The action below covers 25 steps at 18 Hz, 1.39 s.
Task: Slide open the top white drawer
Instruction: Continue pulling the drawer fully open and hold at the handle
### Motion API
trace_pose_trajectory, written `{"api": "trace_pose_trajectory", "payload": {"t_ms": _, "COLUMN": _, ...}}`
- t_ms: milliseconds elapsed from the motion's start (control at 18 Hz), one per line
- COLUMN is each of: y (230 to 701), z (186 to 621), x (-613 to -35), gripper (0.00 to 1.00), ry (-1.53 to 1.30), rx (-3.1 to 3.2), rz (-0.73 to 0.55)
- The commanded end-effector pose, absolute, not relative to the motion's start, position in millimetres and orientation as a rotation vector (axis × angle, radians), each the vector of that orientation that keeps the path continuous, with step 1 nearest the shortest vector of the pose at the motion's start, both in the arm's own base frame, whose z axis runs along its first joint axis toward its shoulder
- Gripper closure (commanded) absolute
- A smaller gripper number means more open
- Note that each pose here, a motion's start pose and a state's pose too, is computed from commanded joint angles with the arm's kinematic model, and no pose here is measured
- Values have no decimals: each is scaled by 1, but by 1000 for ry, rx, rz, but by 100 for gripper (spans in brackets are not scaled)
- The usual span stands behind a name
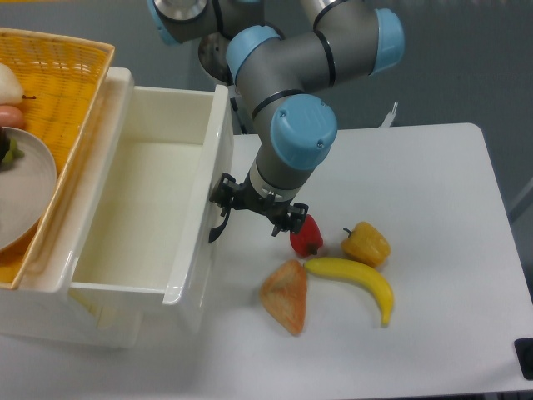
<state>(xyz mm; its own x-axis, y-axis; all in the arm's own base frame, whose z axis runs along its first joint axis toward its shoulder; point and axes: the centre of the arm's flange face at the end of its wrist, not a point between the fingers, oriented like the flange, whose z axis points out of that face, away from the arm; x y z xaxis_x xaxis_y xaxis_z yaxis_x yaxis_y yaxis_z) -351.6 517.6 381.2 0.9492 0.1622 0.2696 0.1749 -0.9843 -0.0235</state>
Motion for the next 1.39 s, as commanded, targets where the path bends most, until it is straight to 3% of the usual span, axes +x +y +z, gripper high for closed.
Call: {"api": "trace_pose_trajectory", "payload": {"t_ms": 1389, "y": 505, "z": 380, "x": -374, "gripper": 0, "ry": -227, "rx": -3068, "rz": -386}}
